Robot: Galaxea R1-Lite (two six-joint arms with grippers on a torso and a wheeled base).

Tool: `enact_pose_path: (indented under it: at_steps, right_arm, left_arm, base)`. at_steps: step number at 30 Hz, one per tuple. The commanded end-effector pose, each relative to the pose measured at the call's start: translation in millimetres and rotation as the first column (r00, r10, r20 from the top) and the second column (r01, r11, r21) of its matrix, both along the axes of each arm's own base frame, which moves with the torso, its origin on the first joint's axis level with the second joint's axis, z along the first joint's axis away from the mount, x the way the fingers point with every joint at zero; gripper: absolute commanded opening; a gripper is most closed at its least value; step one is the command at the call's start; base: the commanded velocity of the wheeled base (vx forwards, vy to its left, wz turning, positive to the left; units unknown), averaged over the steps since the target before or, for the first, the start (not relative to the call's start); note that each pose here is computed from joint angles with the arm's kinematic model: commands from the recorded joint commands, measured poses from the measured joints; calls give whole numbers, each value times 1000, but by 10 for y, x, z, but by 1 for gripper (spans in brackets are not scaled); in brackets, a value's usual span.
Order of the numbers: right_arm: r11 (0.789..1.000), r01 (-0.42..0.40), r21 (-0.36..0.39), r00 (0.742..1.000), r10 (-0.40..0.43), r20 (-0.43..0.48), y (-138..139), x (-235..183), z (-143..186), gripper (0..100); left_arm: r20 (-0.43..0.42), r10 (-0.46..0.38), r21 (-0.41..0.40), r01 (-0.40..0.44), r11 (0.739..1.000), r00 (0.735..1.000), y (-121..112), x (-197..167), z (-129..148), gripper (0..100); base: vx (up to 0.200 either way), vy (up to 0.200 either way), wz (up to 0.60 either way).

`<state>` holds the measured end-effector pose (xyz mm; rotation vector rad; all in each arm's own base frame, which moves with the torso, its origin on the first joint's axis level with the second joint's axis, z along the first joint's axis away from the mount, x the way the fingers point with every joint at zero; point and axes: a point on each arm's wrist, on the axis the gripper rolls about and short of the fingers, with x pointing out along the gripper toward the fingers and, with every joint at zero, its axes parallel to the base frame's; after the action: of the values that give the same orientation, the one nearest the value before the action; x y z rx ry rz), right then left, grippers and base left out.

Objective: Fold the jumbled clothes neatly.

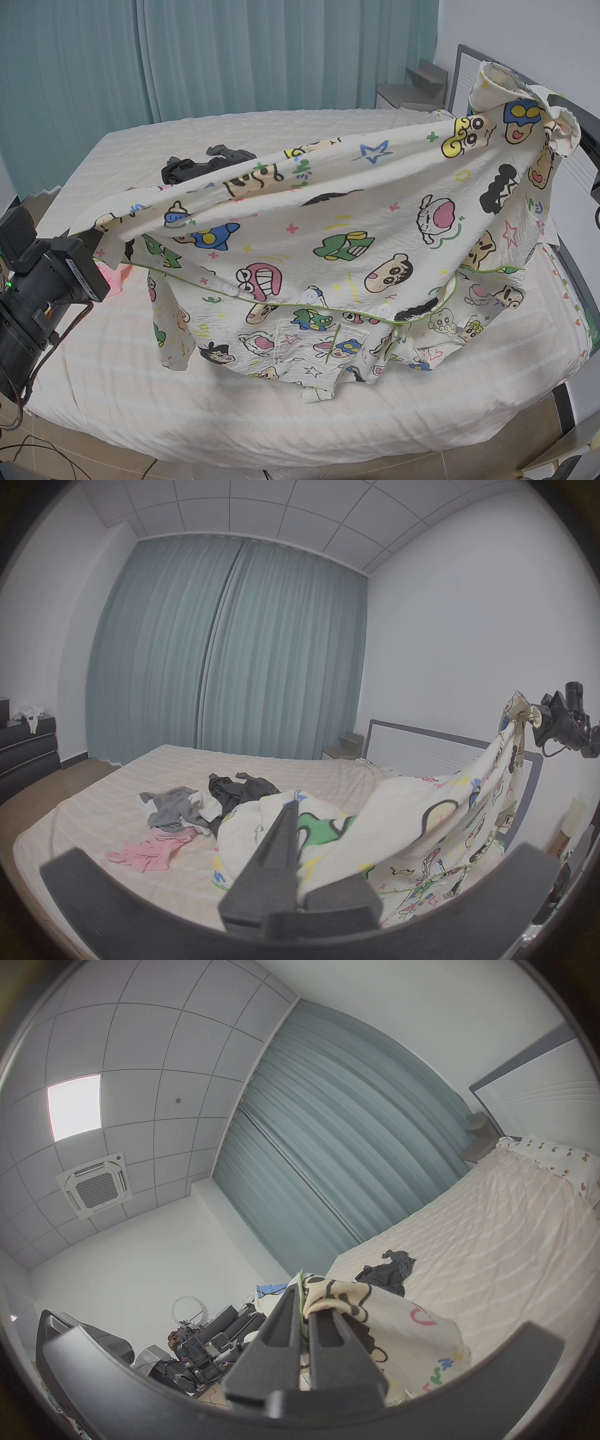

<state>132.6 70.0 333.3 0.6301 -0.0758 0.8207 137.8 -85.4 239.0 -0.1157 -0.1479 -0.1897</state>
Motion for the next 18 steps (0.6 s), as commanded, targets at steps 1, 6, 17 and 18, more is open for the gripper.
enact_pose_path:
  at_steps: [1, 6, 17, 18]
  right_arm:
    - [1000, -1, -3, 1000, 1, -9, 4, 9, -27, 0]
    - [1000, -1, -4, 1000, 1, -10, 6, 13, -29, 0]
    - [1000, 1, -3, 1000, -1, -7, -9, -18, -34, 0]
    - [1000, 1, -1, 1000, -1, -1, -18, -37, -25, 0]
  left_arm:
    - [-7, 1, 3, -1, 1000, 1000, 2, -7, -23, 0]
    - [-10, -1, 5, 1, 1000, 1000, 0, -5, -32, 0]
    - [-6, -3, 1, 3, 1000, 1000, 5, -20, -25, 0]
    - [-2, -1, -2, 1, 1000, 1000, 14, -32, -19, 0]
  base:
    - [0, 0, 0]
    - [0, 0, 0]
    - [-127, 0, 0]
    - [-200, 0, 0]
